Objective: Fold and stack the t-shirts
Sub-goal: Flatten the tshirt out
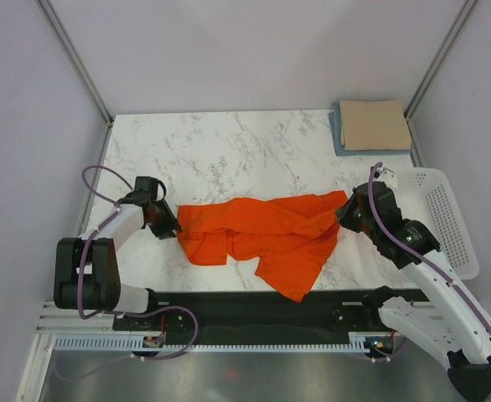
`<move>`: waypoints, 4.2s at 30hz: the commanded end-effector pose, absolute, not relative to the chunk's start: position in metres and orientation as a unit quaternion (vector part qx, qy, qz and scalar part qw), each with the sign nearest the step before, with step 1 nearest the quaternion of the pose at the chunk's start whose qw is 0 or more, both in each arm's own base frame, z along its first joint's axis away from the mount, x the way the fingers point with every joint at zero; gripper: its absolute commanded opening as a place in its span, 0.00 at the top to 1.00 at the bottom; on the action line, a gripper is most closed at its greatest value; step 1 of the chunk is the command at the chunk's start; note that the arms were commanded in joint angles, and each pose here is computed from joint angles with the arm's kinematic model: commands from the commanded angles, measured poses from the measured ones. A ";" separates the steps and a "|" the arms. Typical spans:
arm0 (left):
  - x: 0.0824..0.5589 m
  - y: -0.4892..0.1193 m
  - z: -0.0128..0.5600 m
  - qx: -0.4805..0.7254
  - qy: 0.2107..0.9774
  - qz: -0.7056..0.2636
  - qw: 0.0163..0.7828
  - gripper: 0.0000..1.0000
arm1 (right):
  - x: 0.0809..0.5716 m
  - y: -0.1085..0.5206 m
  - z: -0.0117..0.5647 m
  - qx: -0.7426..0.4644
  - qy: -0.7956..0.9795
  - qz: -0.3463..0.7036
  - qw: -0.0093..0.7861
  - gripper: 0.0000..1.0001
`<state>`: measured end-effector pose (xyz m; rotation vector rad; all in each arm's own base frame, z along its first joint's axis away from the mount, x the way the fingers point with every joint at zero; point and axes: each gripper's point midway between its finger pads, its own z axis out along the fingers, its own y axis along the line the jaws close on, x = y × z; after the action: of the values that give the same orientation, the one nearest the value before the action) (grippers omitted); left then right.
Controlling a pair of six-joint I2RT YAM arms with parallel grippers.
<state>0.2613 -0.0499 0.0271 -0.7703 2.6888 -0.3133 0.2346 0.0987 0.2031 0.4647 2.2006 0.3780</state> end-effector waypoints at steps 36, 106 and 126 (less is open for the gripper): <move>0.276 -0.056 0.042 -0.273 0.931 -0.141 0.198 0.69 | 0.236 0.100 0.205 0.186 0.870 0.160 0.427 1.00; 0.275 -0.071 0.044 -0.233 0.946 -0.138 0.176 0.74 | 0.235 0.094 0.207 0.190 0.868 0.152 0.434 1.00; 0.265 -0.050 0.036 -0.249 0.946 -0.083 0.189 0.63 | 0.234 0.095 0.211 0.187 0.866 0.157 0.437 1.00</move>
<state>0.2672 -0.0559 0.0402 -0.7071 2.6560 -0.2882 0.2307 0.0950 0.1970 0.4646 2.1992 0.3669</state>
